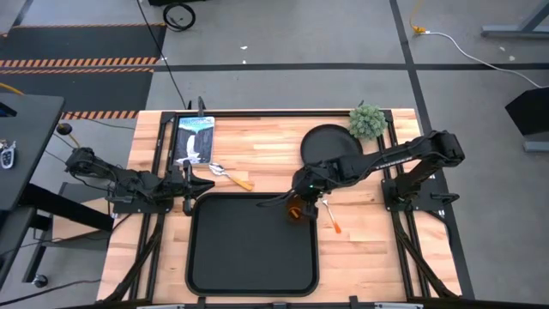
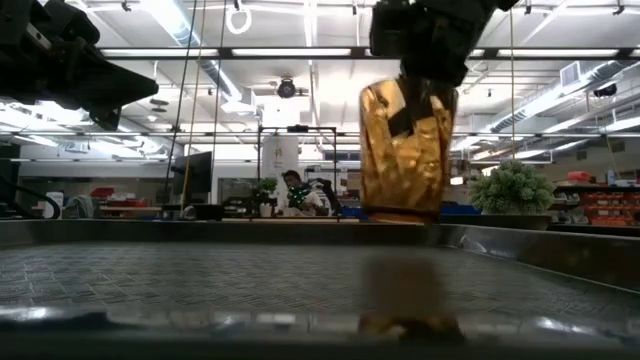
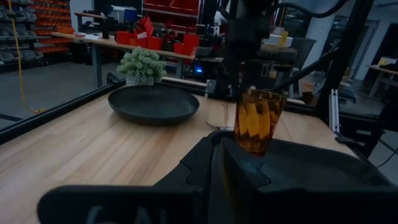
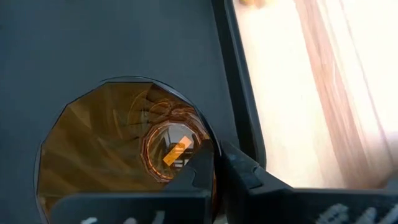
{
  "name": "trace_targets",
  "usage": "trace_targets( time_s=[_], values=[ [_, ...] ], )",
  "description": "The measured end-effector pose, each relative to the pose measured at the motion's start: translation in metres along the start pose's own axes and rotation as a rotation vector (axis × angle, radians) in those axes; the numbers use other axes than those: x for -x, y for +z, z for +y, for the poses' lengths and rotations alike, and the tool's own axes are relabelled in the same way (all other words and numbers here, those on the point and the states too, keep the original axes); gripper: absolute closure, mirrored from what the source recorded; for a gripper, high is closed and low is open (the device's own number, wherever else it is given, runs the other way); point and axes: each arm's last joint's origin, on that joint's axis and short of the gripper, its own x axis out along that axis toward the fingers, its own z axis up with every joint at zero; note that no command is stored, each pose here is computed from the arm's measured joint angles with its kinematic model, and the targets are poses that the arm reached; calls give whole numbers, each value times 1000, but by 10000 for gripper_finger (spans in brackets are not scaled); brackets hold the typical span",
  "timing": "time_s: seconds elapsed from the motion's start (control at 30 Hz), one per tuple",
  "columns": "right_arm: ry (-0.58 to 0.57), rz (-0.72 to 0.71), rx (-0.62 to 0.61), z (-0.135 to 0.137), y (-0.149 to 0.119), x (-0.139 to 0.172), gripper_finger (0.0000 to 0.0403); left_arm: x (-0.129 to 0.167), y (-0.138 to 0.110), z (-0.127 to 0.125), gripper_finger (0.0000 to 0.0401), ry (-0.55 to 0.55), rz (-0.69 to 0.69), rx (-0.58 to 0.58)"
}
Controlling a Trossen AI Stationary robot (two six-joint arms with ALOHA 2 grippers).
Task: Pick and place plate/cup/fork/spoon on tray
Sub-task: Put the brown glass in the top right corner of the black tray, then put the black plate on the tray
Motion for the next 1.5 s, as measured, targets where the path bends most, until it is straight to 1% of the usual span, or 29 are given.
trace_targets(
  time_s=[0.27,0.53,0.87,1.2,1.33,1.5],
  values=[
    [-16,17,-18,-7,-3,-5,388,0,0,0,358,1,1,-1],
    [-21,31,-17,-8,-4,-5,385,0,0,0,358,0,0,0],
    [-21,36,-13,-7,-5,-5,339,0,0,0,358,0,0,1],
    [-20,36,4,-7,-5,-5,317,0,0,0,358,0,-1,1],
    [-21,37,5,-7,-4,-4,296,0,0,0,358,0,0,1],
    [-14,15,14,-4,5,4,265,0,0,0,358,0,-1,1]
  ],
)
